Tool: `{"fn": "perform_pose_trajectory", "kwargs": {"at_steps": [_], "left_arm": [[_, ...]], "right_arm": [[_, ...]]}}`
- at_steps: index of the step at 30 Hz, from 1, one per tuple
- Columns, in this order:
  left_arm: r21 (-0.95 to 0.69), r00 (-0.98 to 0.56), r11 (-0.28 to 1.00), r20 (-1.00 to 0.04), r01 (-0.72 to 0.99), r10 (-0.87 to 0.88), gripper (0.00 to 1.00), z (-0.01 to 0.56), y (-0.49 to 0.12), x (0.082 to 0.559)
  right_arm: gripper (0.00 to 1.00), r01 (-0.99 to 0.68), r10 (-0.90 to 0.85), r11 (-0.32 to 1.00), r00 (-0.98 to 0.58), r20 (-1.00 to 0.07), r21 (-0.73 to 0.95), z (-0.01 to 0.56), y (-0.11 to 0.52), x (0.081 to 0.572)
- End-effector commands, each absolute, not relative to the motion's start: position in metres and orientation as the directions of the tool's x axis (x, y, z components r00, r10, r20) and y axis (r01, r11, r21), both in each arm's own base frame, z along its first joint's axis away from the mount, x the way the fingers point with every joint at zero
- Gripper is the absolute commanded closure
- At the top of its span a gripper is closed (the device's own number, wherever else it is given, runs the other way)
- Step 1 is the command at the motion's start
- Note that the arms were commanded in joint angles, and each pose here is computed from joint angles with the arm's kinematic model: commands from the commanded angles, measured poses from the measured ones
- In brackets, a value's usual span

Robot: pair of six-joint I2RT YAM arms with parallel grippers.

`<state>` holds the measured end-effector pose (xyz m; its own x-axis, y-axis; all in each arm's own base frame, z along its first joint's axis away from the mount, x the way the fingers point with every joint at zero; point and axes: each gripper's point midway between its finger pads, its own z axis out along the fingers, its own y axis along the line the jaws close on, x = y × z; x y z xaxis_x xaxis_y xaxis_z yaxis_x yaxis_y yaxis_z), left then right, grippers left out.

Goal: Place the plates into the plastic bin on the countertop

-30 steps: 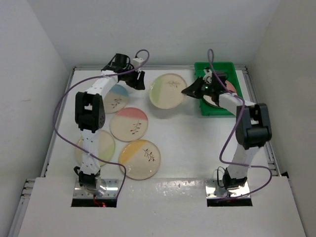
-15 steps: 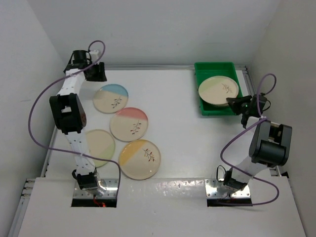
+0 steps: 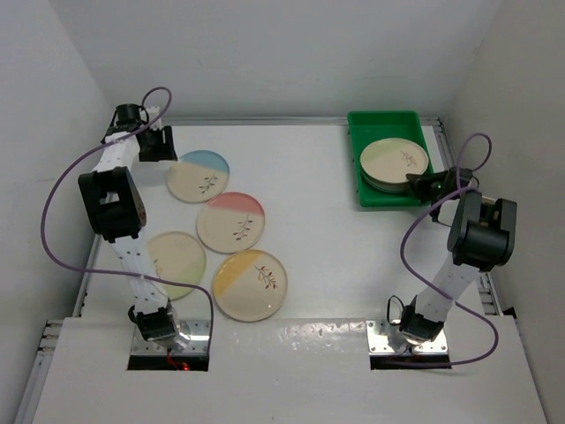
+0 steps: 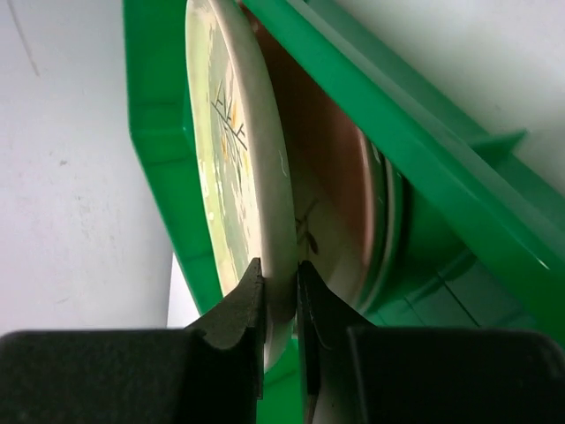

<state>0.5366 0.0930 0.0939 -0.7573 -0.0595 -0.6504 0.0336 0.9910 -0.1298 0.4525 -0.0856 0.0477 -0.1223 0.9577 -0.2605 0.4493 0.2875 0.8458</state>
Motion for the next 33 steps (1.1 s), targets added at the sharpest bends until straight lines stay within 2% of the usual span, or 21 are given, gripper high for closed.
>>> {"fn": "perform_pose_trajectory", "kwargs": {"at_steps": [1,4,5,6,7,10,12,19,23,24,25,27,30,31,33], "left_arm": [[-0.111,-0.746,0.994,-0.660,-0.012,-0.083,0.34,0.097,0.118,0.533],[-0.104,-0.759,0.994,-0.645,-0.022,-0.084,0.33,0.086,0.125,0.531],[-0.104,-0.759,0.994,-0.645,-0.022,-0.084,0.33,0.086,0.125,0.531],[-0.097,-0.773,0.995,-0.629,-0.023,-0.079,0.33,0.076,0.126,0.528],[-0.097,-0.773,0.995,-0.629,-0.023,-0.079,0.33,0.076,0.126,0.528],[-0.102,-0.786,0.994,-0.612,-0.025,-0.083,0.33,0.065,0.126,0.527],[-0.107,-0.797,0.994,-0.598,-0.027,-0.086,0.33,0.059,0.125,0.525],[-0.159,-0.827,0.987,-0.553,-0.010,-0.098,0.36,0.036,0.115,0.517],[-0.121,-0.856,0.993,-0.513,-0.006,-0.067,0.41,0.018,0.111,0.511],[-0.136,-0.862,0.991,-0.502,0.000,-0.070,0.44,0.011,0.108,0.510],[-0.149,-0.865,0.989,-0.496,0.004,-0.071,0.52,0.007,0.106,0.509],[-0.187,-0.886,0.982,-0.459,0.025,-0.065,0.58,-0.007,0.087,0.505],[-0.199,-0.907,0.977,-0.420,0.082,-0.010,0.77,-0.022,0.064,0.502],[-0.224,-0.905,0.970,-0.425,0.093,-0.011,0.91,-0.021,0.059,0.503],[-0.247,-0.896,0.961,-0.444,0.122,0.000,1.00,-0.017,0.049,0.510]], "right_arm": [[0.97,0.261,0.941,0.339,-0.067,-0.333,0.904,0.112,-0.098,0.489],[0.73,0.361,0.922,0.386,-0.140,-0.361,0.849,0.088,-0.094,0.483],[0.55,0.402,0.917,0.399,-0.169,-0.361,0.824,0.086,-0.091,0.484],[0.51,0.433,0.893,0.450,-0.196,-0.405,0.781,0.078,-0.094,0.481],[0.51,0.502,0.893,0.450,-0.244,-0.378,0.738,0.061,-0.088,0.471],[0.48,0.600,0.860,0.505,-0.288,-0.421,0.621,0.051,-0.094,0.466],[0.45,0.652,0.852,0.517,-0.332,-0.404,0.554,0.044,-0.092,0.455],[0.42,0.662,0.765,0.625,-0.413,-0.495,0.414,0.057,-0.091,0.454],[0.30,0.661,0.668,0.698,-0.463,-0.583,0.274,0.068,-0.091,0.447],[0.30,0.632,0.628,0.733,-0.489,-0.606,0.249,0.075,-0.083,0.448],[0.30,0.626,0.614,0.741,-0.489,-0.619,0.240,0.079,-0.082,0.448],[0.27,0.606,0.559,0.770,-0.488,-0.670,0.201,0.095,-0.079,0.448],[0.23,0.564,0.483,0.810,-0.486,-0.728,0.160,0.115,-0.066,0.450],[0.23,0.547,0.475,0.819,-0.475,-0.741,0.174,0.120,-0.060,0.454],[0.23,0.429,0.440,0.875,-0.505,-0.743,0.227,0.130,-0.021,0.460]]}}
